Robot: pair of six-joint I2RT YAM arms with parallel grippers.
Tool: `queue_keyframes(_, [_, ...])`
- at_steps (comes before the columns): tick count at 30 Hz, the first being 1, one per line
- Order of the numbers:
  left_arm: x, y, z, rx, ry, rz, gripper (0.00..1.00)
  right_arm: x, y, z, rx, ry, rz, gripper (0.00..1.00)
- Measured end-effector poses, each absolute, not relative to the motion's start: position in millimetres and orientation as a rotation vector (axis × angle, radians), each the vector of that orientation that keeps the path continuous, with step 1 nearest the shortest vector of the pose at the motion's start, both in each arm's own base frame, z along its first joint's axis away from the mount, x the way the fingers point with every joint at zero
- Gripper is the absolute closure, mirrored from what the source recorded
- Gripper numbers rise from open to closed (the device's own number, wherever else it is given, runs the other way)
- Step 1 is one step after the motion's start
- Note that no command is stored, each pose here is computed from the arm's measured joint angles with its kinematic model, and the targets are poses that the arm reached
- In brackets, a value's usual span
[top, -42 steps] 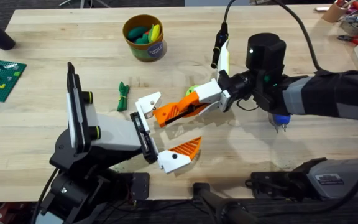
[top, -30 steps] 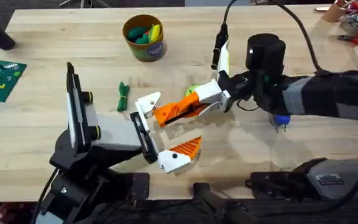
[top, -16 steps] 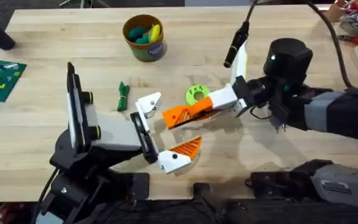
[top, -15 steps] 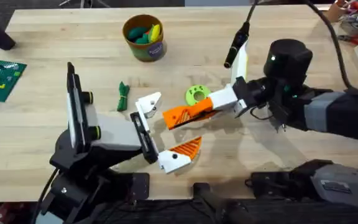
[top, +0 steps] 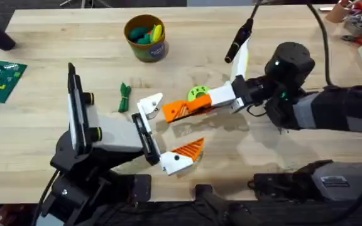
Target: Pick up the gripper from the table and insert it into the empty holder that is missing its gripper. Then pick up a screw, insert it into the mounting hole, and use the screwdriver to tighten it. Finally, clean up the table by picking up the vegetable and placing it into the bucket.
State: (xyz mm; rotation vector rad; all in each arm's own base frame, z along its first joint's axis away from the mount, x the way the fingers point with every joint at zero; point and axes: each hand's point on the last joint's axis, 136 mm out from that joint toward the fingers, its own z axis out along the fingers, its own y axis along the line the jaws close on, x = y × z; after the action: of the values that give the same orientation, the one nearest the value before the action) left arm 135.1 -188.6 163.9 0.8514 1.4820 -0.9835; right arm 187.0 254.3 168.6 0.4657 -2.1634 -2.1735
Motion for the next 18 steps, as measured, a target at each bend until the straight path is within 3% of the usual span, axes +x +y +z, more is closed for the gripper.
queue_keyframes(7, [135.0, -188.6, 163.9, 0.852, 1.482, -0.984, 0.011, 187.1, 255.5, 163.9, 0.309, -2.126, -2.096, 0.985])
queue_keyframes(18, [135.1, -188.6, 163.8, 0.851, 1.482, -0.984, 0.011, 178.6, 262.1, 166.9, 0.323, -2.098, -2.073, 0.985])
